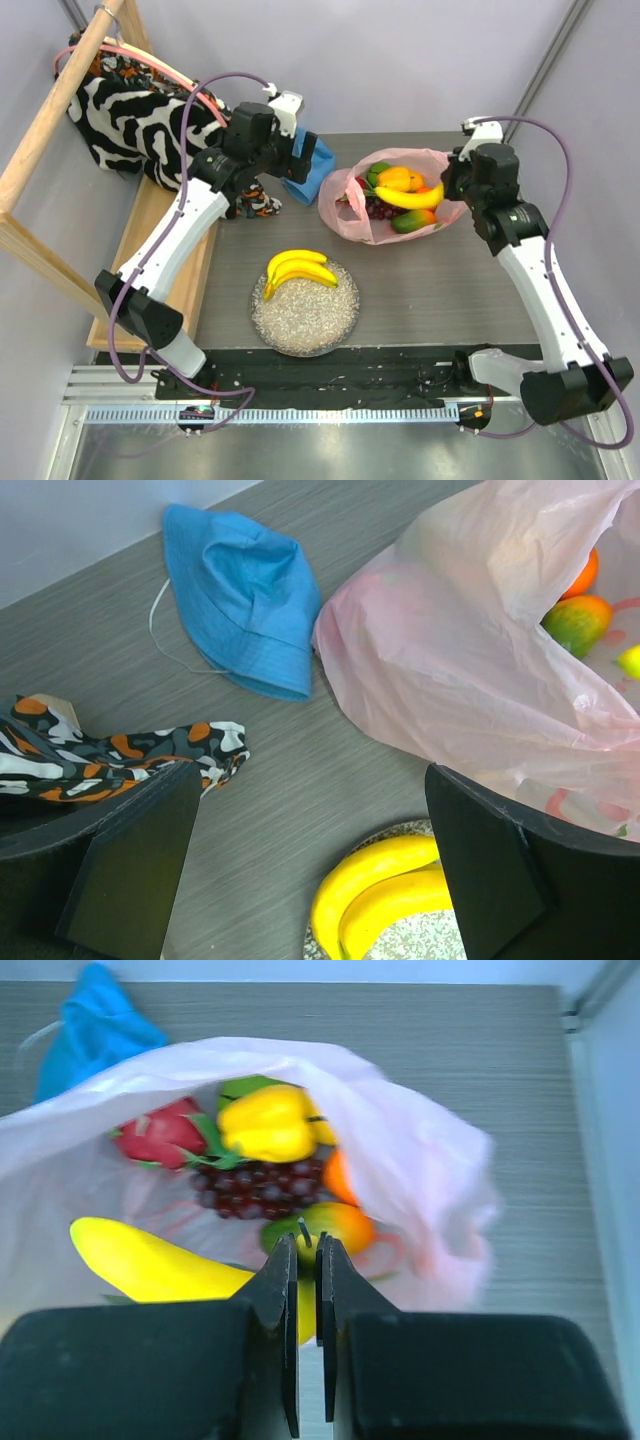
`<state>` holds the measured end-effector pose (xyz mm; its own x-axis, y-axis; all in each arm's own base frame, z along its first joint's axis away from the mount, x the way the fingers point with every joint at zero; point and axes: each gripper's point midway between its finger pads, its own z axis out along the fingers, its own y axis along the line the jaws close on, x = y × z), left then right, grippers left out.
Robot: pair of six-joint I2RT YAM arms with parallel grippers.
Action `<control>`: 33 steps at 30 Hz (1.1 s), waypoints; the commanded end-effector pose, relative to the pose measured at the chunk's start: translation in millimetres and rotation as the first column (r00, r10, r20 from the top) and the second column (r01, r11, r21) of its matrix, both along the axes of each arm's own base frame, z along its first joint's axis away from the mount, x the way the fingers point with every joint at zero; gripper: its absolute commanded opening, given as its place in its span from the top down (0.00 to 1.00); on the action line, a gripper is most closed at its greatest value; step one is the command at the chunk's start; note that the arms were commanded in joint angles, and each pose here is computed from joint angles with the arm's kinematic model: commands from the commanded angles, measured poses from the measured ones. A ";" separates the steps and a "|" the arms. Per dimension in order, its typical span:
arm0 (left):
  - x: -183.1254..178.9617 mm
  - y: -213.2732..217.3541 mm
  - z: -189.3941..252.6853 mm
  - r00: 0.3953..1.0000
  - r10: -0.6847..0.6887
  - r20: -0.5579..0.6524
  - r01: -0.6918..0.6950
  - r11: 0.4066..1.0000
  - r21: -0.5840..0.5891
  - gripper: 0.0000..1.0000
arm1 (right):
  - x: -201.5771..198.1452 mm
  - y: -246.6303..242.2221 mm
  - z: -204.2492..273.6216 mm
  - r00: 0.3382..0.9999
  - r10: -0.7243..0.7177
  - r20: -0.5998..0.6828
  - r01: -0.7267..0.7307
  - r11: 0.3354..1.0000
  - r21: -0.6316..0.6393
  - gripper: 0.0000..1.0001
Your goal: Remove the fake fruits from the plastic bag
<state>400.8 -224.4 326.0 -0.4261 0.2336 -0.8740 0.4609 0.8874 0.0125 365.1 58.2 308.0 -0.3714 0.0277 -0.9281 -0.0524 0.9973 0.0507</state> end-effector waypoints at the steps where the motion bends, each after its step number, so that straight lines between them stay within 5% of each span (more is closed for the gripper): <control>1: -9.2 5.9 64.6 0.988 -0.013 0.157 0.024 0.997 -0.071 0.00 | -28.7 -42.6 55.4 0.990 -0.083 0.111 0.099 0.984 -0.151 0.99; 5: -18.3 11.7 84.9 0.978 -0.023 0.206 0.038 0.997 -0.073 0.00 | -63.7 -34.2 115.2 0.972 0.069 0.225 -0.017 0.974 -0.228 0.99; 10: -18.3 20.8 93.2 0.968 -0.020 0.250 0.029 0.999 -0.034 0.00 | -141.0 28.5 140.5 0.797 0.531 0.288 -0.436 0.836 -0.333 0.99; 14: -18.8 26.5 107.6 0.956 -0.025 0.292 0.032 0.999 -0.019 0.00 | -172.2 54.3 73.7 0.703 0.703 0.106 -0.660 0.701 -0.270 0.99; 19: -24.1 33.5 116.6 0.949 -0.026 0.315 0.031 0.999 -0.012 0.00 | -167.0 85.1 28.3 0.627 0.764 0.152 -0.756 0.644 -0.116 0.99; 22: -30.0 35.8 107.8 0.954 -0.046 0.296 0.047 0.999 0.005 0.00 | -158.0 117.8 13.6 0.554 0.820 0.141 -0.816 0.569 -0.101 0.99; 23: -30.8 37.8 99.9 0.960 -0.049 0.277 0.047 0.999 0.013 0.00 | -145.1 125.7 -0.9 0.577 0.812 0.086 -0.802 0.583 -0.131 0.99; 25: -35.2 40.8 95.3 0.963 -0.057 0.264 0.055 0.998 0.013 0.00 | -166.2 162.2 -20.9 0.456 0.890 0.024 -0.878 0.454 -0.155 0.99; 28: -37.9 46.3 83.2 0.971 -0.071 0.228 0.070 0.997 0.013 0.00 | -171.7 198.8 -52.3 0.425 0.905 -0.032 -0.898 0.417 -0.140 0.99; 33: -40.6 58.1 72.9 0.980 -0.054 0.191 0.054 0.999 0.005 0.00 | -123.9 228.4 -71.1 0.700 0.715 0.004 -0.714 0.700 0.012 0.99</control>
<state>369.2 -173.6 394.1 -0.2471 0.2635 -0.9325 0.4838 0.8674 0.1169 184.7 266.4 216.8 -0.1901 -0.4686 -0.8627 -0.9279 0.3728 0.0020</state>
